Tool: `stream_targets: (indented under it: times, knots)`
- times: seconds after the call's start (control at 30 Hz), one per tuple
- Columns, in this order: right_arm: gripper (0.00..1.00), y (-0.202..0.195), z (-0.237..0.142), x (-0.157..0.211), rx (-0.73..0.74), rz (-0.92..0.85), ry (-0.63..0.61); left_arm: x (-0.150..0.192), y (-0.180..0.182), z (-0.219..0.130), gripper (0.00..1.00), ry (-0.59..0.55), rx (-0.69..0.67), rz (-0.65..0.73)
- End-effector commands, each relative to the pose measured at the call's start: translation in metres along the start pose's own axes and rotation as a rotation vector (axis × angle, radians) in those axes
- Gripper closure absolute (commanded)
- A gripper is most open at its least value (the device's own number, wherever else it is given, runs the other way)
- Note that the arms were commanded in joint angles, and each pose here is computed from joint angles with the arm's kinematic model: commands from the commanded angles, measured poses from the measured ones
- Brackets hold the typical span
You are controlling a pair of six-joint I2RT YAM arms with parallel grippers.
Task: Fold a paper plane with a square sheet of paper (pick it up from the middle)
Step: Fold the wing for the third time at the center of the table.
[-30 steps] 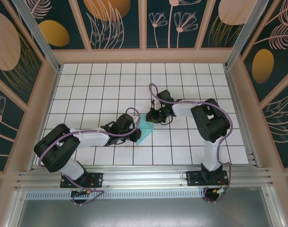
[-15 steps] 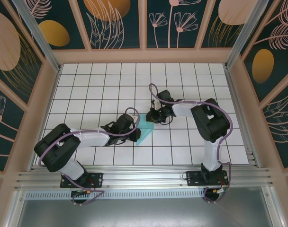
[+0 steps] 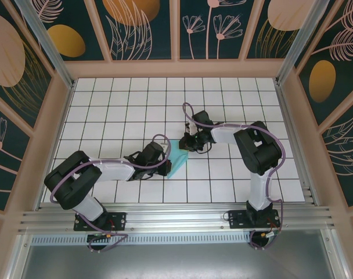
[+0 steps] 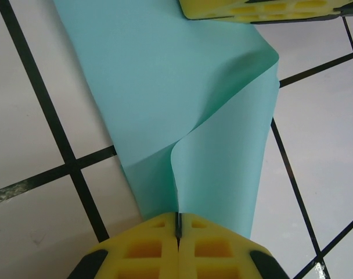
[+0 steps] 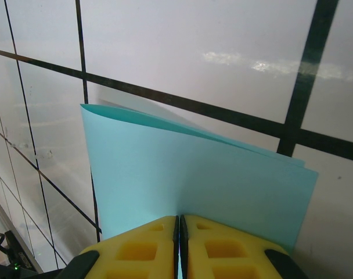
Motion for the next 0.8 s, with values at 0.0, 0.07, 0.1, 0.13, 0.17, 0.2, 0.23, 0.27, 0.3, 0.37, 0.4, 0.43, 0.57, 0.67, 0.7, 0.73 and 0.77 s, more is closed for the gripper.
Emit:
stream_targets:
  times: [0.0, 0.07, 0.1, 0.13, 0.17, 0.2, 0.23, 0.27, 0.3, 0.37, 0.4, 0.43, 0.57, 0.67, 0.7, 0.73, 0.77]
  knots:
    - [0.85, -0.032, 0.016, 0.02, 0.118, 0.038, 0.048, 0.009, 0.008, 0.007, 0.97, 0.024, -0.016, -0.005]
    - [0.85, -0.033, 0.016, 0.02, 0.119, 0.038, 0.048, 0.01, 0.008, 0.008, 0.96, 0.025, -0.013, 0.002]
    - [0.85, -0.033, 0.016, 0.02, 0.119, 0.039, 0.046, 0.01, 0.007, 0.008, 0.96, 0.023, -0.008, 0.006]
    - [0.85, -0.033, 0.016, 0.02, 0.119, 0.039, 0.045, 0.009, 0.007, 0.008, 0.96, 0.023, -0.008, 0.009]
    - [0.85, -0.033, 0.016, 0.021, 0.119, 0.041, 0.047, 0.009, 0.007, 0.008, 0.96, 0.024, -0.011, 0.011]
    - [0.85, -0.034, 0.016, 0.021, 0.121, 0.042, 0.047, 0.01, 0.007, 0.007, 0.96, 0.021, -0.006, 0.015]
    - [0.85, -0.033, 0.016, 0.021, 0.119, 0.04, 0.045, 0.009, 0.007, 0.007, 0.96, 0.016, -0.005, 0.018]
    - [0.85, -0.034, 0.016, 0.021, 0.121, 0.043, 0.045, 0.009, 0.007, 0.007, 0.96, 0.016, -0.007, 0.024]
    - [0.85, -0.032, 0.016, 0.02, 0.116, 0.042, 0.044, 0.01, 0.008, 0.007, 0.96, 0.023, -0.014, 0.026]
    - [0.85, -0.028, 0.013, 0.018, 0.104, 0.037, 0.037, 0.011, 0.01, 0.008, 0.96, 0.03, -0.027, 0.032]
    - [0.84, -0.022, 0.011, 0.016, 0.092, 0.028, 0.028, 0.013, 0.012, 0.008, 0.96, 0.035, -0.031, 0.034]
    - [0.83, -0.018, 0.007, 0.013, 0.084, 0.023, 0.017, 0.014, 0.011, 0.008, 0.97, 0.038, -0.031, 0.036]
    - [0.8, 0.011, -0.019, -0.002, 0.035, -0.02, -0.073, 0.018, 0.013, 0.008, 0.97, 0.048, -0.035, 0.03]
    - [0.77, 0.027, -0.044, -0.009, 0.003, -0.038, -0.145, 0.018, 0.013, 0.007, 0.97, 0.034, -0.022, 0.026]
    - [0.78, 0.03, -0.049, -0.008, -0.008, -0.035, -0.156, 0.019, 0.012, 0.008, 0.97, 0.041, -0.019, 0.032]
    - [0.79, 0.032, -0.052, -0.005, -0.023, -0.035, -0.159, 0.018, 0.011, 0.009, 0.97, 0.044, -0.019, 0.035]
    - [0.8, 0.032, -0.054, 0.0, -0.035, -0.029, -0.159, 0.017, 0.011, 0.01, 0.97, 0.047, -0.018, 0.039]
Point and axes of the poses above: each hand's point on the last joint's axis, 136 mm out from that joint toward the fingers, its own z axis out along the fingers, its own y axis along the line the jaws close on, x = y × z, the point moved 2 cm from there along -z, back along the fingers, and after that the axes turned 6 degrees about z, right-handed, at the moved point
